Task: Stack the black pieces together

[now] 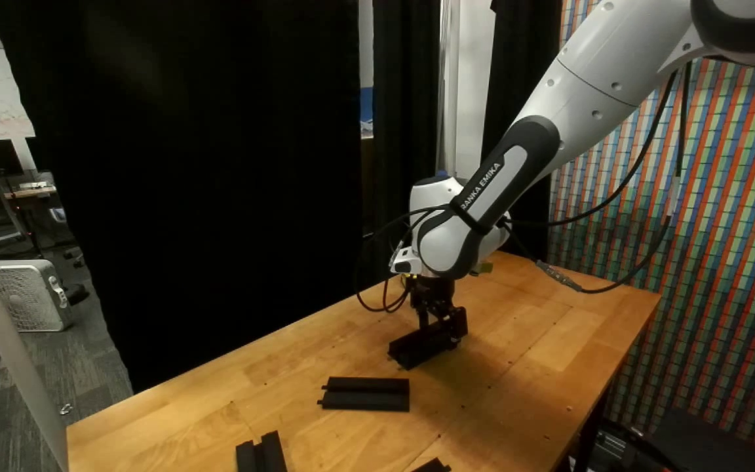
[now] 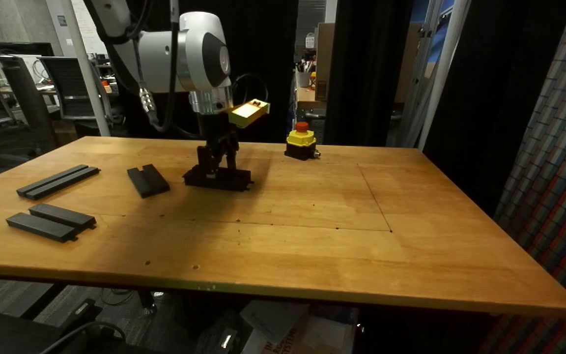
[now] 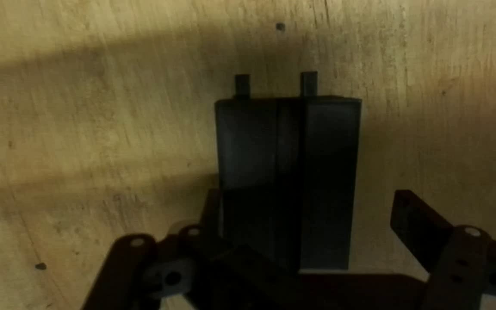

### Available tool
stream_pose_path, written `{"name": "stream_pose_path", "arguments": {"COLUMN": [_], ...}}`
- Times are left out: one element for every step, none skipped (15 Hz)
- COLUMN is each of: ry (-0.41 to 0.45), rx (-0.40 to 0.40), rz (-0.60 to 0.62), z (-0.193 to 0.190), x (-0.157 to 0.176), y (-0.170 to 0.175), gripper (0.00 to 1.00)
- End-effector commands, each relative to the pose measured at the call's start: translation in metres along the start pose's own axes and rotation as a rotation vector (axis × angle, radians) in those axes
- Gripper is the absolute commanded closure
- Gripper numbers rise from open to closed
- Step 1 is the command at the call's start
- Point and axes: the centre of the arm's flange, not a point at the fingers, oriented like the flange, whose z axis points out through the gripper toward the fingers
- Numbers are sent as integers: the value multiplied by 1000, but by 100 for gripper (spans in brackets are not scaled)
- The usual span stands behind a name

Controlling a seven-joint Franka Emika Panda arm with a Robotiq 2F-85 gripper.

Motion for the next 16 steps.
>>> {"name": "stream_pose_path", "arguments": {"ry": [-21,-26,-31,-41,-51,-50,-48,-38,-20,-7,11,29,47,60,72,83], "rx": [8,4,-2,-22,-52,-71,-86,-78,-47,-28,-11,5,17,13,11,7], "rz": [40,51,54,55,64,66,71,91,132,176,232,286,340,391,444,496], "z": [-42,-51,-62,-72,-83,-96,-108,-119,-129,-136,-141,-145,-147,-146,-144,-143], "x": [19,26,34,43,51,61,72,87,106,121,139,154,168,181,191,197], "y": [-23,-29,-36,-41,-45,-47,-51,-52,-53,-57,-59,-62,-63,-63,-61,-60], "gripper": [0,0,0,0,0,0,0,0,0,0,0,0,0,0,0,0]}}
